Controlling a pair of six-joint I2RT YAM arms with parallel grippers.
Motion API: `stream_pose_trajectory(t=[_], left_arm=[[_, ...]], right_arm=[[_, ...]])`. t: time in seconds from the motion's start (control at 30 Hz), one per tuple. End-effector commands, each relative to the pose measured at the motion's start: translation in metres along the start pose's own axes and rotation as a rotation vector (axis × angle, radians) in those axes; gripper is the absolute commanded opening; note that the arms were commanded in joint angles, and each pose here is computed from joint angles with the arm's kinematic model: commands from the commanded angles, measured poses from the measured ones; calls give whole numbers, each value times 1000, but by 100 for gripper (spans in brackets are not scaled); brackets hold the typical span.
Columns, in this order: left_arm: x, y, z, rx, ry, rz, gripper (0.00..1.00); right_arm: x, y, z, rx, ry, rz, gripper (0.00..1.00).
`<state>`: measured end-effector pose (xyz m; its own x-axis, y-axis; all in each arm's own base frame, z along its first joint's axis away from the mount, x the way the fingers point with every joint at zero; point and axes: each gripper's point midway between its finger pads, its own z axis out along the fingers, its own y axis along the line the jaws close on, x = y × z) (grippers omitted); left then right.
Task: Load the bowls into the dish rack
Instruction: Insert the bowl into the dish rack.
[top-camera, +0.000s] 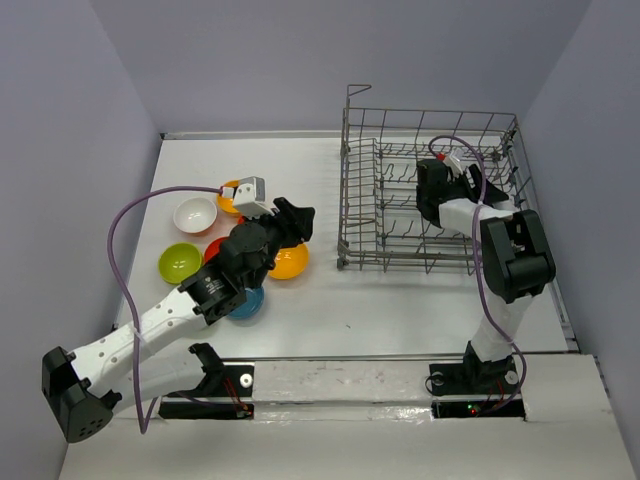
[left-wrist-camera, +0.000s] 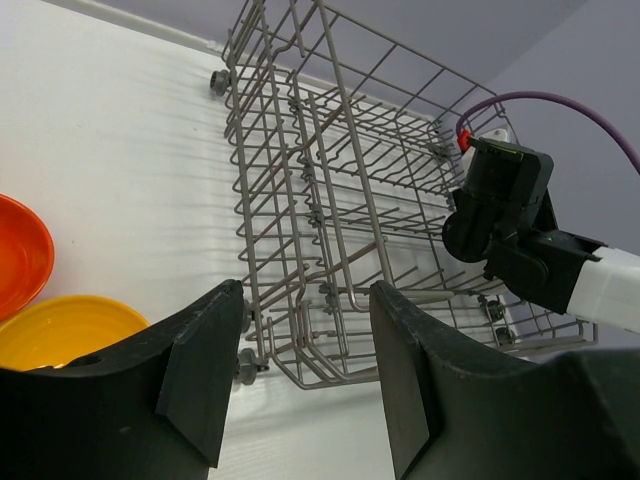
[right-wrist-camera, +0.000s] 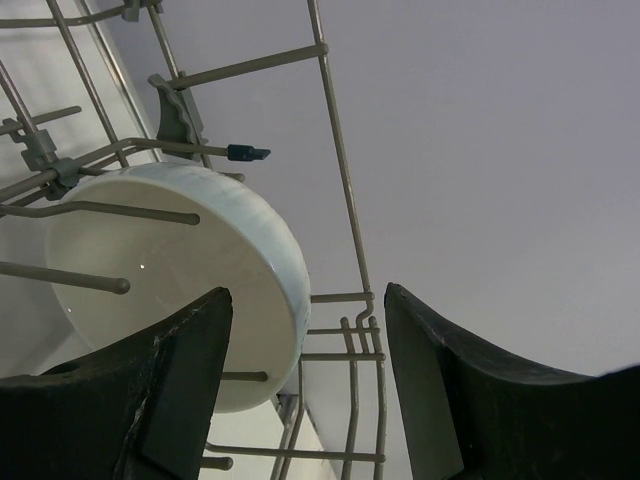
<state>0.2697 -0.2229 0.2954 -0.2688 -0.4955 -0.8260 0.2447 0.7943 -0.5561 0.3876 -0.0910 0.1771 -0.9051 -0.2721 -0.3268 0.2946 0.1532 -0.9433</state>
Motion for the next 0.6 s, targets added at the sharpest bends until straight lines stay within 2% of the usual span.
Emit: stream_pose_trajectory(t=[0.0, 0.57], left_arm=[[-16, -5, 3, 8, -56, -17, 63], [-12, 6, 11, -46, -50, 2, 63]], right_arm=[[-5, -29, -14, 106, 52, 134, 68], [-31, -75, -43, 84, -5, 277, 69]])
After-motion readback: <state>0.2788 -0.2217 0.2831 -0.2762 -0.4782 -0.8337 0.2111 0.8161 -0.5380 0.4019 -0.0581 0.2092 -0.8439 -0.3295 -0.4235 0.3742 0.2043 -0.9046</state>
